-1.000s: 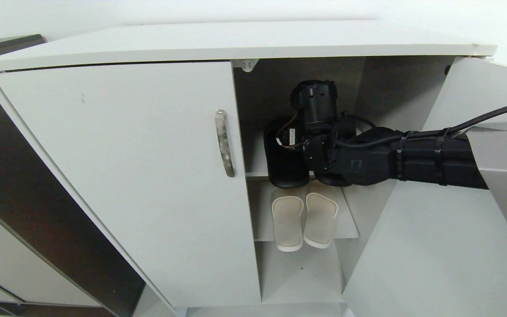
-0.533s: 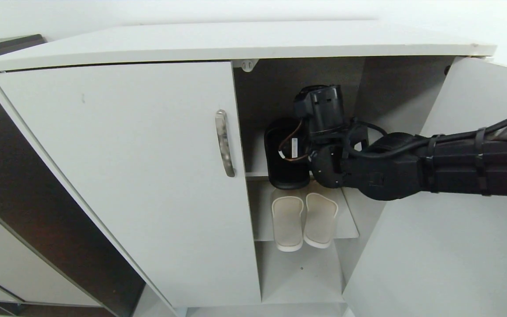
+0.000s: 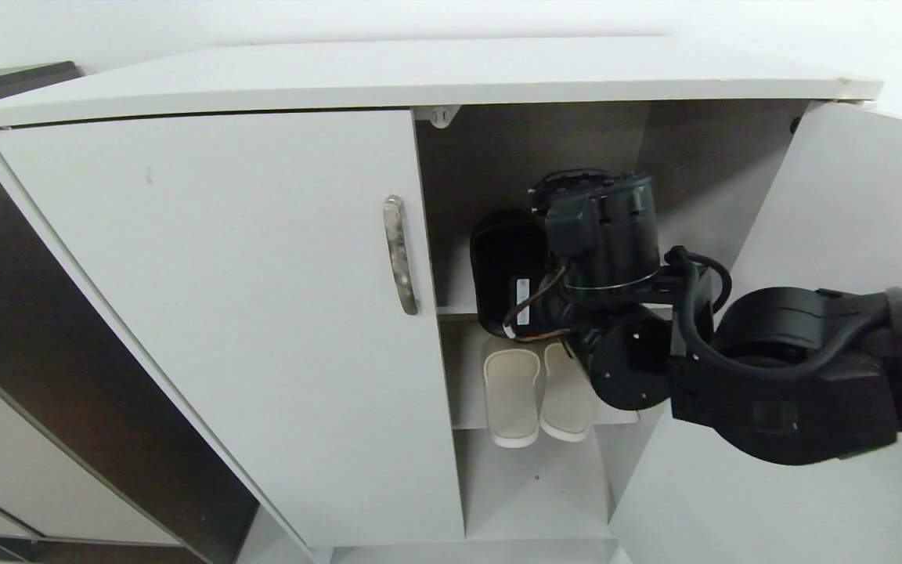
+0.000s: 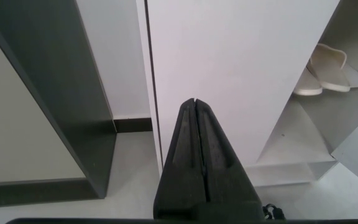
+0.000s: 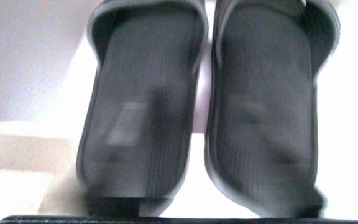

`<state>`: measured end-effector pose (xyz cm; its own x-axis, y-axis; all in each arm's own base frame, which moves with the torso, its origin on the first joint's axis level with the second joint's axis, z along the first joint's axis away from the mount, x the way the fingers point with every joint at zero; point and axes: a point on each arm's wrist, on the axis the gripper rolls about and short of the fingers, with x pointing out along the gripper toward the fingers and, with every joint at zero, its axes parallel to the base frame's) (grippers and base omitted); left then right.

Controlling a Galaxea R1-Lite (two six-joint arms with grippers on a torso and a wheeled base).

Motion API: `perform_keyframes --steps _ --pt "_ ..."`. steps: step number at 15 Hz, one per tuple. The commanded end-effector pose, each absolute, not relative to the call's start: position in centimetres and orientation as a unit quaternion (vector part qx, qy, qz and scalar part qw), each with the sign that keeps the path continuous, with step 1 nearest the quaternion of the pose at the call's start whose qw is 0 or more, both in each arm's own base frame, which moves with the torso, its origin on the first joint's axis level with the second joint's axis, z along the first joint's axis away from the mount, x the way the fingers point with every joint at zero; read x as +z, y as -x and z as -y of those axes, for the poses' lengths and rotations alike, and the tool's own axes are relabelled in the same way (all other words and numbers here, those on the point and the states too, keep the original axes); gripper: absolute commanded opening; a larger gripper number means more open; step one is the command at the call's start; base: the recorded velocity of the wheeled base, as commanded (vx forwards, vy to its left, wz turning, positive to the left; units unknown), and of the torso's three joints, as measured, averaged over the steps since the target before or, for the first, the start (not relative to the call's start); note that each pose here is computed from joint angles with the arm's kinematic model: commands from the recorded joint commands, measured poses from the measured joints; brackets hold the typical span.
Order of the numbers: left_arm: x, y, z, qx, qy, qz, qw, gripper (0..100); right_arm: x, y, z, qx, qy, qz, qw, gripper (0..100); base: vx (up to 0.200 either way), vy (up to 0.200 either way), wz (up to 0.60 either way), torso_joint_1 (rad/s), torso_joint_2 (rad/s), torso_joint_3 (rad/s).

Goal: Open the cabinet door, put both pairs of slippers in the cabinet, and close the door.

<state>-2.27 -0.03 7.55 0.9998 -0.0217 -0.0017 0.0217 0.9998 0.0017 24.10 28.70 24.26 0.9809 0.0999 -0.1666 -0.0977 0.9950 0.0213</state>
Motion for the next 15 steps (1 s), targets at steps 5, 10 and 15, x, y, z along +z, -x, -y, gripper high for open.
perform_keyframes --steps 5,10,15 --pt "7.6 2.3 0.0 -0.012 -0.002 -0.002 1.0 0 24.2 -16.2 -26.2 0.185 0.002 -0.095 0.978 0 0.0 0.0 0.0 0.0 0.0 0.0" --pt "7.6 2.3 0.0 -0.012 -0.002 -0.002 1.0 0 23.8 -13.0 -24.4 0.249 0.008 -0.108 0.962 0 0.0 0.0 0.0 0.0 0.0 0.0" --pt "7.6 2.3 0.0 -0.012 -0.001 -0.002 1.0 0 23.1 -12.9 -24.8 0.251 0.016 -0.115 0.961 0 0.0 0.0 0.0 0.0 0.0 0.0"
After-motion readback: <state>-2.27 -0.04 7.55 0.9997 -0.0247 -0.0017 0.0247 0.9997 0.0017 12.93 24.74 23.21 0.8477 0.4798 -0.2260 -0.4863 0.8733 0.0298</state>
